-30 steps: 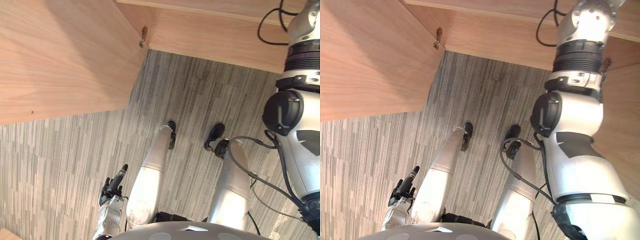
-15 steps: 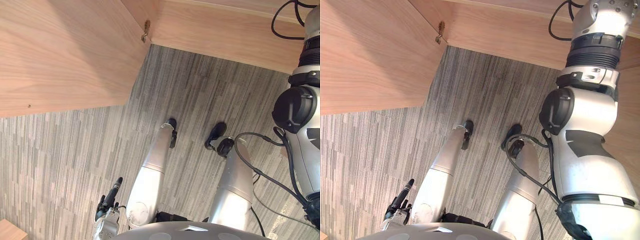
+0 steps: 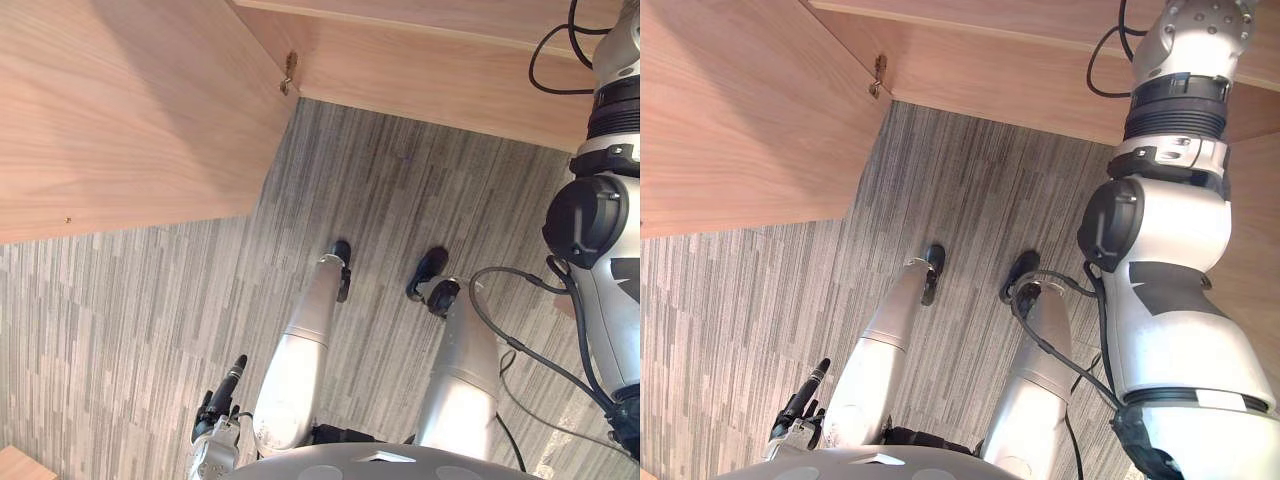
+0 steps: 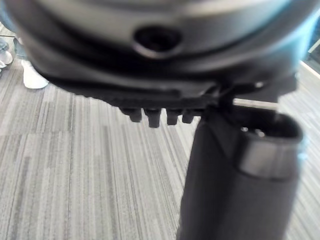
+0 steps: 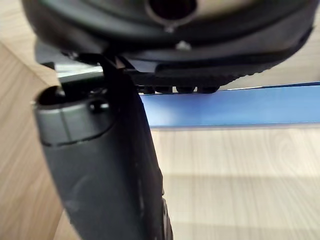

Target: Walk over to the cabinet, pick up the folder, carry it to the office cabinet, place the folder inside the office cabinet, then close the office cabinet door

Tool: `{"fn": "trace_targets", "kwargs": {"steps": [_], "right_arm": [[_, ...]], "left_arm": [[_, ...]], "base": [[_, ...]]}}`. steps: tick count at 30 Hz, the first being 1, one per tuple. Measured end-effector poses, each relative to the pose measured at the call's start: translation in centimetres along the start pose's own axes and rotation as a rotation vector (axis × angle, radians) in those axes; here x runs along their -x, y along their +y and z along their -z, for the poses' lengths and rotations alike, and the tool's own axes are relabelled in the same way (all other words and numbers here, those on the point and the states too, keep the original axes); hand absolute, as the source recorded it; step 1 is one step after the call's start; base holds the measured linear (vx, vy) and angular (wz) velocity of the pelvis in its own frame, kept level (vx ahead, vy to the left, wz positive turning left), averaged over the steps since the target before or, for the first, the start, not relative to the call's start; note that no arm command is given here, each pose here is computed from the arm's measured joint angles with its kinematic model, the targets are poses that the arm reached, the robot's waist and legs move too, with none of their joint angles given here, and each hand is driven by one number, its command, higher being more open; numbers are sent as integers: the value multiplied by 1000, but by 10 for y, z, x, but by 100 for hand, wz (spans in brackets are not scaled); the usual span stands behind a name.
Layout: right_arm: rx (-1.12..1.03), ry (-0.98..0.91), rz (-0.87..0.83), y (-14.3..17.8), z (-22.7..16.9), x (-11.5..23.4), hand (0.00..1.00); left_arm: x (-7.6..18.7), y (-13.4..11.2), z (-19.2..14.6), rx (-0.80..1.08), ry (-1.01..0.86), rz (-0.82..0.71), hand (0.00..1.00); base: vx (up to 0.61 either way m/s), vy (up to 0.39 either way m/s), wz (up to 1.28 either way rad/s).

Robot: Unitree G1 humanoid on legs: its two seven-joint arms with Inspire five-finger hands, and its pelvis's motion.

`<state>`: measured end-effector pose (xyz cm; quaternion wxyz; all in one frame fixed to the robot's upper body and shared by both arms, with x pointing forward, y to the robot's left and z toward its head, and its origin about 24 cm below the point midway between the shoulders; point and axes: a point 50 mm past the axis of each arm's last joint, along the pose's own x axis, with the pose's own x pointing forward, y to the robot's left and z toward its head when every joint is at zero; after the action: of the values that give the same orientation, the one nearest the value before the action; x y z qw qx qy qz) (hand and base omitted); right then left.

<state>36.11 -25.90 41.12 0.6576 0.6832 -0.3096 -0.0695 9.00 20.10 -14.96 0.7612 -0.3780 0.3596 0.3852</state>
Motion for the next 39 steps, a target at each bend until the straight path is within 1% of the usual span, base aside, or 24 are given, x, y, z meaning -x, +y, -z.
{"fn": "trace_targets", "kwargs": {"steps": [4, 8, 11, 13, 14, 16, 19, 21, 23, 26, 28, 35, 39], "right_arm": [[62, 11, 62, -25, -3, -4, 100], [221, 52, 114, -53, -1, -6, 100], [430, 103, 147, -77, 3, -7, 100], [743, 161, 148, -102, -1, -6, 100], [779, 170, 146, -105, 0, -6, 100], [945, 247, 152, -125, 1, -3, 100], [1026, 300, 185, -145, -4, 0, 100], [1023, 307, 196, -152, -9, 1, 100], [976, 304, 207, -157, -16, 1, 100], [961, 294, 226, -165, -23, 2, 100], [928, 278, 262, -176, -34, 4, 100], [878, 230, 341, -198, -60, 9, 100], [970, 245, 356, -213, -70, 15, 100]], "left_arm": [[0, -1, 1, -5, 3, 7, 100], [0, -2, 0, -6, 0, 18, 100], [0, -3, 0, -7, -3, 38, 100], [0, -4, 0, -7, -4, 60, 100], [0, -4, 0, -8, -3, 63, 100], [0, -5, 0, -9, -4, 86, 100], [0, -5, 0, -46, -3, 105, 100], [1, -3, -1, -41, -4, 113, 100], [2, 4, -1, -49, -7, 96, 100], [3, 15, -2, -42, -10, 66, 100], [4, 22, 1, -35, 3, 39, 100], [5, 25, 2, -49, 7, 36, 100], [4, 26, -1, -68, 4, 50, 100]], "base": [[30, 52, -13], [47, 61, -7], [86, 44, -1], [115, 16, 7], [116, -5, 5], [105, -23, 6], [115, -29, 9], [108, -13, 1], [107, 3, -6], [101, 0, -14], [93, 0, 2], [82, -1, 8], [55, 0, 10]]}}
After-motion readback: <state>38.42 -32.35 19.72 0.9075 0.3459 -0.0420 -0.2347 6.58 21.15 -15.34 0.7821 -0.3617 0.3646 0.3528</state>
